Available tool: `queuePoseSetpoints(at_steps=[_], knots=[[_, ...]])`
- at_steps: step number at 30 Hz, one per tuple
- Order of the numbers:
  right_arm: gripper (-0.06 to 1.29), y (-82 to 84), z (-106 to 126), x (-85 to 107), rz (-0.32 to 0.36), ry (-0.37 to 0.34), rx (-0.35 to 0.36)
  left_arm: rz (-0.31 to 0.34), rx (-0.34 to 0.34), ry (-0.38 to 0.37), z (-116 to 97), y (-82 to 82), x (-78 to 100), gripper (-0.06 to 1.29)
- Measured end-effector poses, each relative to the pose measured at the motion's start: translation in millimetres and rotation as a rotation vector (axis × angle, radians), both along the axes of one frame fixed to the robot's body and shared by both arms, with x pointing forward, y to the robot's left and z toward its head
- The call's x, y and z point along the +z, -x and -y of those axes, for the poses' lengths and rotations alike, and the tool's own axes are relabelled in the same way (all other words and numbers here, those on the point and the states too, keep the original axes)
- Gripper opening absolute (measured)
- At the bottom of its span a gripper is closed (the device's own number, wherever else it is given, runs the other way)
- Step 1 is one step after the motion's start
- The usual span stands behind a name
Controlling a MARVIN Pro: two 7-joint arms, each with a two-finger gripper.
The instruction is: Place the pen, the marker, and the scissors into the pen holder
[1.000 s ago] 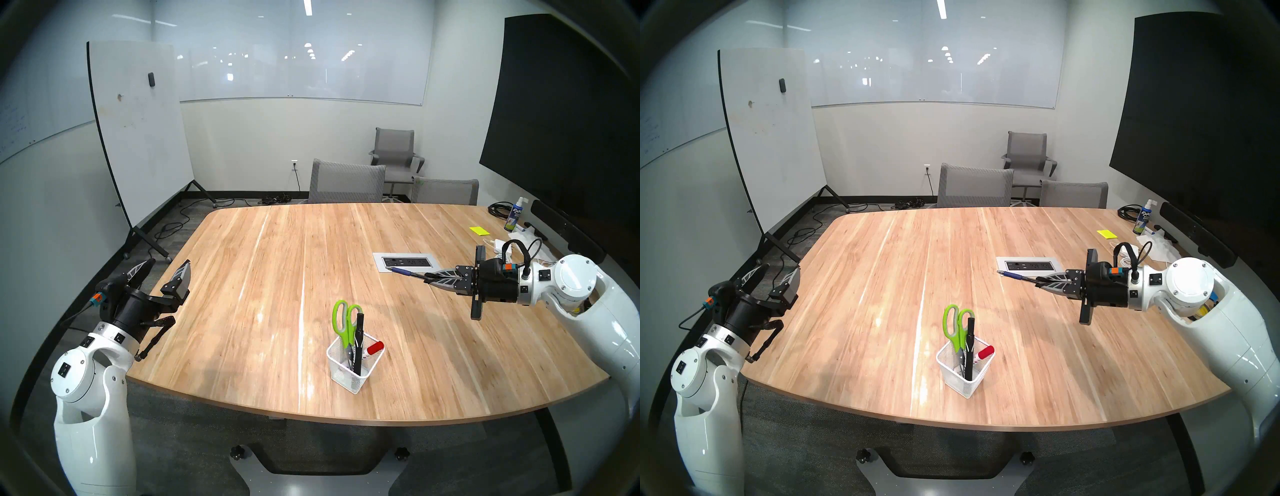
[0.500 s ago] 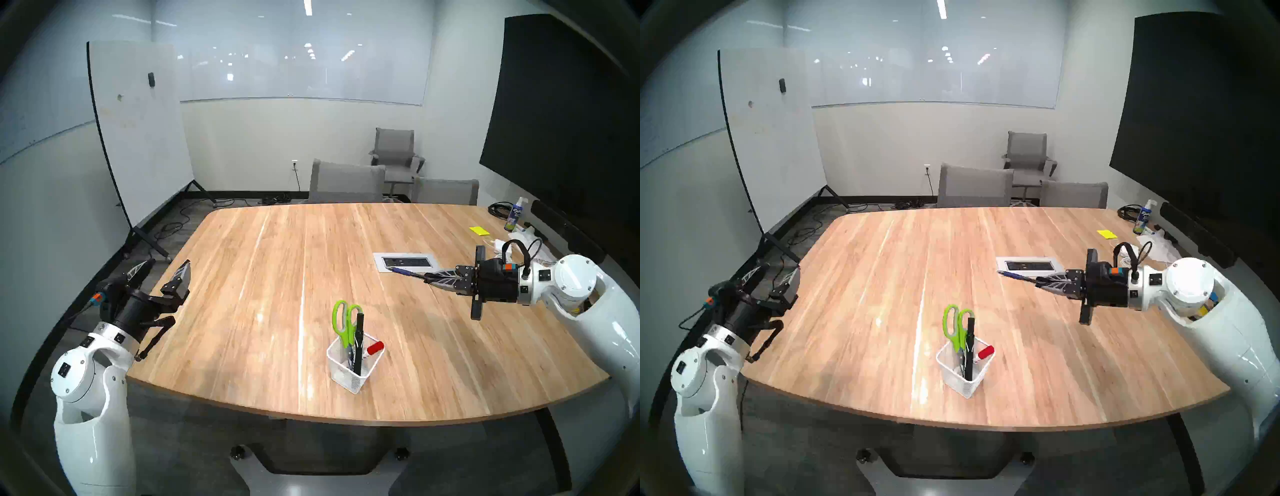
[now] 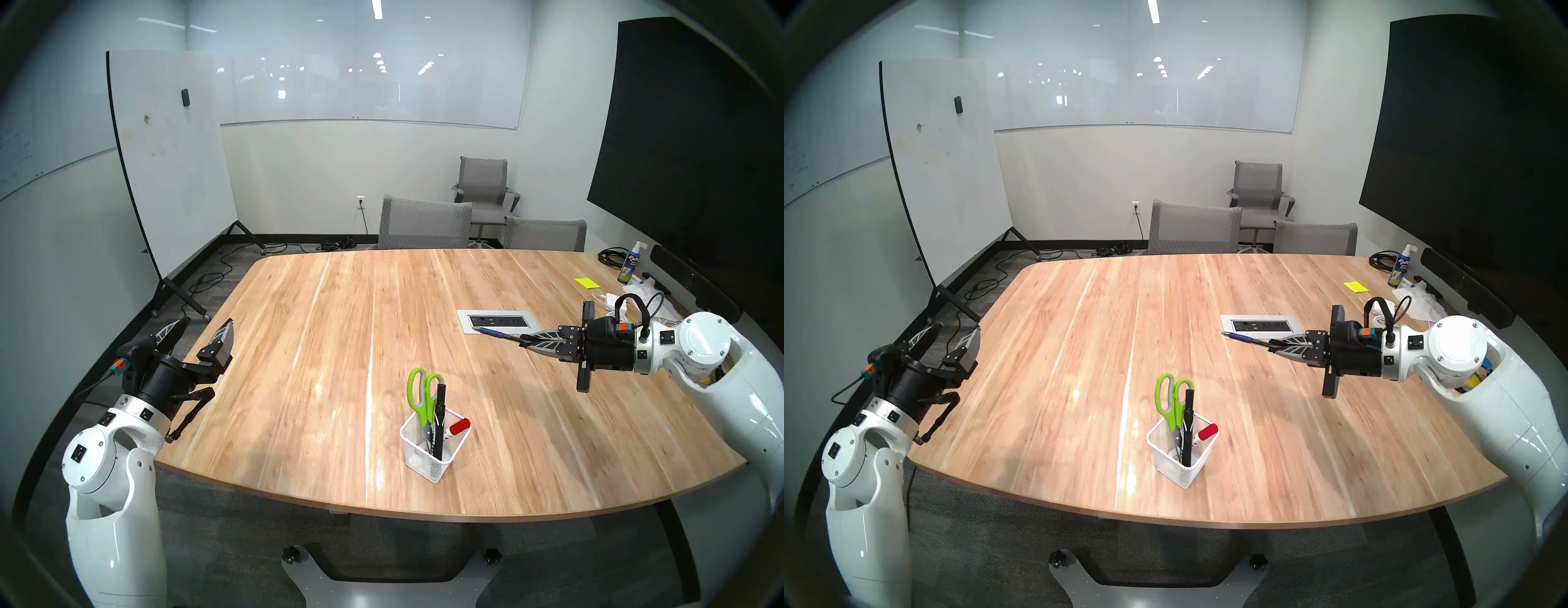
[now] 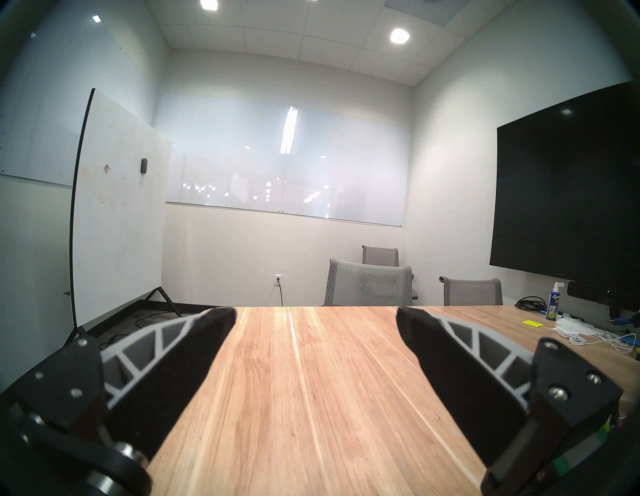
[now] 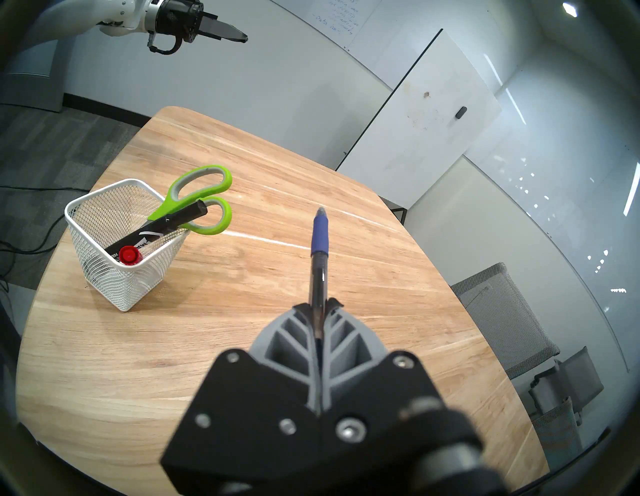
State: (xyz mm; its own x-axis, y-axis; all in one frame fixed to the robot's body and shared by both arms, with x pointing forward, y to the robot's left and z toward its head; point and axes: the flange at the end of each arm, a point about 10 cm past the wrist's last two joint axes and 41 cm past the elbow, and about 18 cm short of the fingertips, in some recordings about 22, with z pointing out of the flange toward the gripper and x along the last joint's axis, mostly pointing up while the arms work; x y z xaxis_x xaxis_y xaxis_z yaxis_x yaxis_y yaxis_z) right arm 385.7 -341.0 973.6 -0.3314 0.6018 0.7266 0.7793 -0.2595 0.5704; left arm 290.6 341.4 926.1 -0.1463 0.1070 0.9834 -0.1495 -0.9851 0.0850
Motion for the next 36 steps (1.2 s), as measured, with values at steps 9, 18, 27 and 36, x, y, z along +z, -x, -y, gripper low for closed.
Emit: queuePoseSetpoints(at_steps=[9, 18, 27, 36], knots=[[-0.03, 0.0, 0.0, 0.0, 0.0, 0.0, 0.0, 0.0, 0.0, 0.0, 0.0, 0.0, 0.0, 1.26], [-0.03, 0.0, 0.0, 0.0, 0.0, 0.0, 0.0, 0.0, 0.0, 0.0, 0.0, 0.0, 0.0, 1.26], [-0.03, 0.0, 0.0, 0.0, 0.0, 0.0, 0.0, 0.0, 0.0, 0.0, 0.0, 0.0, 0.0, 1.26], [-0.03, 0.0, 0.0, 0.0, 0.0, 0.0, 0.0, 0.0, 0.0, 0.0, 0.0, 0.0, 0.0, 1.26]])
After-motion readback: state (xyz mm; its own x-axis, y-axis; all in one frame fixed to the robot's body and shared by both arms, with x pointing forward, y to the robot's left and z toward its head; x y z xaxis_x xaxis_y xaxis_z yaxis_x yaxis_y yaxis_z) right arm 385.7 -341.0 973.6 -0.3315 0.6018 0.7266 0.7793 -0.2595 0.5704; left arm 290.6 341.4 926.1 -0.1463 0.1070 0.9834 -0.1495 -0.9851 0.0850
